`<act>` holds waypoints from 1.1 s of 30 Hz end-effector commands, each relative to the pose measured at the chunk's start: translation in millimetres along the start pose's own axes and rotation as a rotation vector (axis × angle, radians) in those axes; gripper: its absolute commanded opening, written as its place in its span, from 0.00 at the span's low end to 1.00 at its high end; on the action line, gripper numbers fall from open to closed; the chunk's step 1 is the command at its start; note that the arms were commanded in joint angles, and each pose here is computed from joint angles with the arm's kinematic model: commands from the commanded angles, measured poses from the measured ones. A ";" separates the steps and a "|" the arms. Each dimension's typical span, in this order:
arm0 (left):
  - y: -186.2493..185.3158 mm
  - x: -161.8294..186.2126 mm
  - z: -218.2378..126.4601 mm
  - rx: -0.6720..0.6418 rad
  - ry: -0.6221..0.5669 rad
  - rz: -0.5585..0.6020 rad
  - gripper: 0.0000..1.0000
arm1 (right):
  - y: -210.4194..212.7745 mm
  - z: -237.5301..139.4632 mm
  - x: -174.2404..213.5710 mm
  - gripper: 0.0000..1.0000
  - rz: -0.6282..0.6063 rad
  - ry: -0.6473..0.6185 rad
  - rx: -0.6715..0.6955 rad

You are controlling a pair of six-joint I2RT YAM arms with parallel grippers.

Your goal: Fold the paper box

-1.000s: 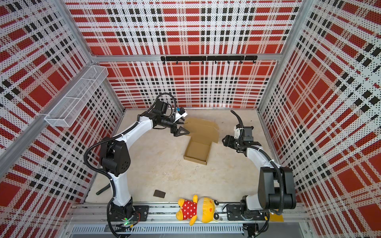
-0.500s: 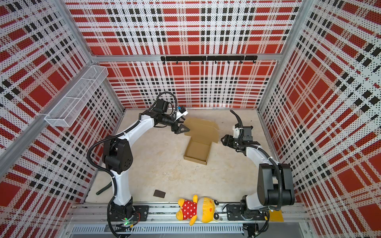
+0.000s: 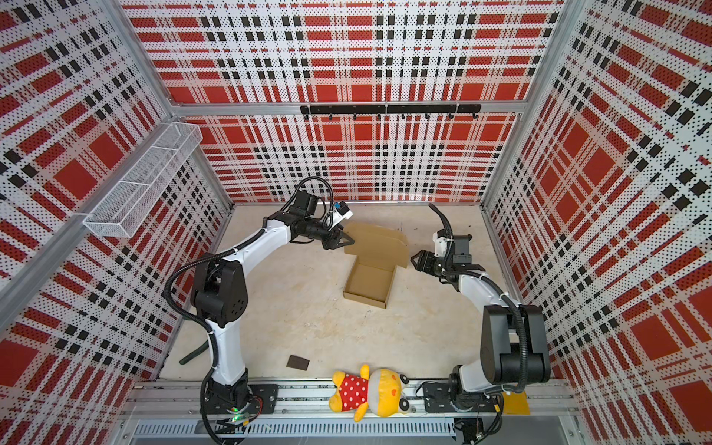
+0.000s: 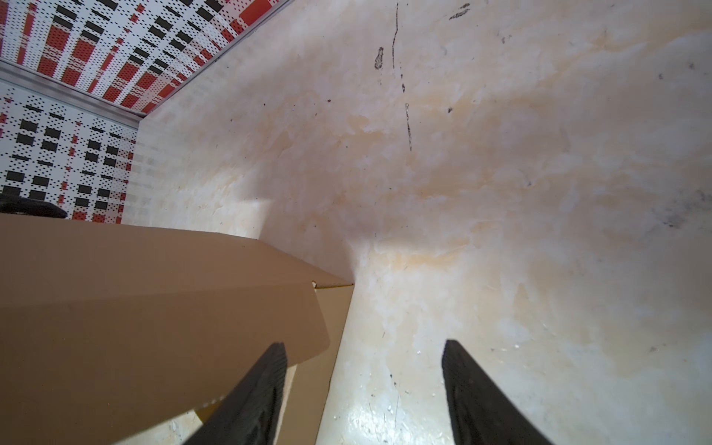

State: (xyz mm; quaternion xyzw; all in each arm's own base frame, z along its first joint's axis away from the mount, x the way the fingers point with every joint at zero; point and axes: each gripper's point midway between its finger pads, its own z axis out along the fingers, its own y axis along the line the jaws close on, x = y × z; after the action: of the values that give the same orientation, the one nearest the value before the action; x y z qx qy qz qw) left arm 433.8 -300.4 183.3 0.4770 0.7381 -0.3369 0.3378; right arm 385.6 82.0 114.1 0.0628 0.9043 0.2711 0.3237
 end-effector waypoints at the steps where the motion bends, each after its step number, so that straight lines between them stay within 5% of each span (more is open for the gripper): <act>1: -6.2 -22.7 -15.9 -0.045 -0.044 0.026 0.36 | 7.7 6.6 0.5 0.66 -0.042 -0.006 -0.037; 7: -9.3 -25.7 -19.1 -0.080 -0.039 0.028 0.33 | 21.1 6.3 5.3 0.66 -0.075 -0.001 -0.050; 11: -10.3 -25.9 -22.5 -0.102 -0.043 0.017 0.16 | 22.5 3.5 7.7 0.66 -0.079 -0.002 -0.048; 18: -14.8 -27.8 -18.7 -0.125 -0.037 0.005 0.08 | 26.8 1.4 16.5 0.66 -0.080 0.003 -0.059; 33: -20.9 -9.1 -20.7 -0.183 -0.025 -0.057 0.25 | 41.1 -2.9 31.0 0.66 -0.095 0.005 -0.101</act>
State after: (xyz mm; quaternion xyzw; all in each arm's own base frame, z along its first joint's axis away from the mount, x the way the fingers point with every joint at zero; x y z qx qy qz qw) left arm 412.8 -297.7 188.1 0.4270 0.7808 -0.2861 0.3553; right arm 355.3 121.4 107.6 0.0139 0.9034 0.2931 0.3128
